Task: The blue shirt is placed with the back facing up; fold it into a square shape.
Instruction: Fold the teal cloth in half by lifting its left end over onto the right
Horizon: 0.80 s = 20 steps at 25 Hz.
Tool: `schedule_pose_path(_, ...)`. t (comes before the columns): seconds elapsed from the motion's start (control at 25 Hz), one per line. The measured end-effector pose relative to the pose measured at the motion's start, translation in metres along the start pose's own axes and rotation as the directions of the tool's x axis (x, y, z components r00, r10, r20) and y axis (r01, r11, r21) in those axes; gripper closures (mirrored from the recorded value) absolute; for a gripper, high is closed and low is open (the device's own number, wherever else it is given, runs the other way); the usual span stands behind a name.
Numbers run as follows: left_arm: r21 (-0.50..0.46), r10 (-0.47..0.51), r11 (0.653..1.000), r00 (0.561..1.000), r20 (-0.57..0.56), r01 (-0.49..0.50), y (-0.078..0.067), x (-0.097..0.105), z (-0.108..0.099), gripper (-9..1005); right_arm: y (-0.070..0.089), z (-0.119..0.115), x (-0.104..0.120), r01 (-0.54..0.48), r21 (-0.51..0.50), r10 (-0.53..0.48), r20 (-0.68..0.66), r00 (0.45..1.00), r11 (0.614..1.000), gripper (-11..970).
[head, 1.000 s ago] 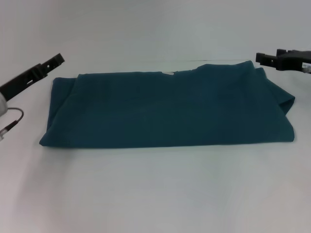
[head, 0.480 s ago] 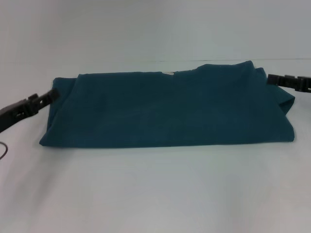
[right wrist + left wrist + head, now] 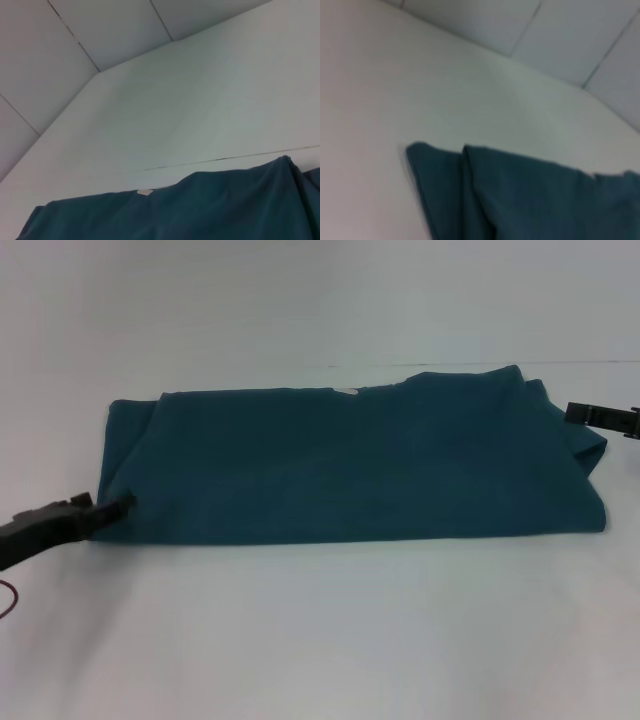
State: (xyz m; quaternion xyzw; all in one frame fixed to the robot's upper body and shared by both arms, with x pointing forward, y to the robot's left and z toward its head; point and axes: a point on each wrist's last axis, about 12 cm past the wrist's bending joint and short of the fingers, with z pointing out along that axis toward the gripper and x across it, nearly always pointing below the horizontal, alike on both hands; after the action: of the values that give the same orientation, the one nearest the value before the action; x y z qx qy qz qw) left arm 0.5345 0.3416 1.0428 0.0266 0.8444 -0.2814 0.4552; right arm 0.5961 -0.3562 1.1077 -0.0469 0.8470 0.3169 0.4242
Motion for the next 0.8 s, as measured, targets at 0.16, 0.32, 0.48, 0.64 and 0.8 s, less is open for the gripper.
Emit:
schedule_pose_path(0.16, -0.007, 0.020, 1.000, 0.999, -0.029, -0.020, -0.0033, 0.0041, 0.0062, 258, 0.0005, 0.0009, -0.0004, 0.000, 0.000, 0.000, 0.001, 1.000, 1.000, 212)
schedule_pose_path(0.32, -0.009, 0.029, 1.000, 0.999, -0.043, -0.029, -0.0046, 0.0055, 0.0083, 272, 0.0007, 0.0012, -0.0004, 0.000, 0.000, 0.000, 0.001, 1.000, 1.000, 212)
schedule_pose_path(0.48, -0.007, 0.029, 1.000, 0.999, -0.045, -0.029, -0.0050, 0.0058, 0.0084, 286, 0.0004, 0.0010, -0.0001, -0.002, 0.001, 0.002, 0.003, 1.000, 1.000, 212)
schedule_pose_path(0.64, -0.007, 0.029, 1.000, 0.999, -0.046, -0.029, -0.0049, 0.0058, 0.0084, 300, -0.0004, 0.0007, 0.0009, -0.004, 0.005, 0.004, 0.009, 1.000, 1.000, 211)
schedule_pose_path(0.8, -0.011, 0.033, 0.999, 0.998, -0.048, -0.034, -0.0045, 0.0048, 0.0089, 314, -0.0006, 0.0006, 0.0015, -0.004, 0.006, 0.004, 0.010, 1.000, 1.000, 211)
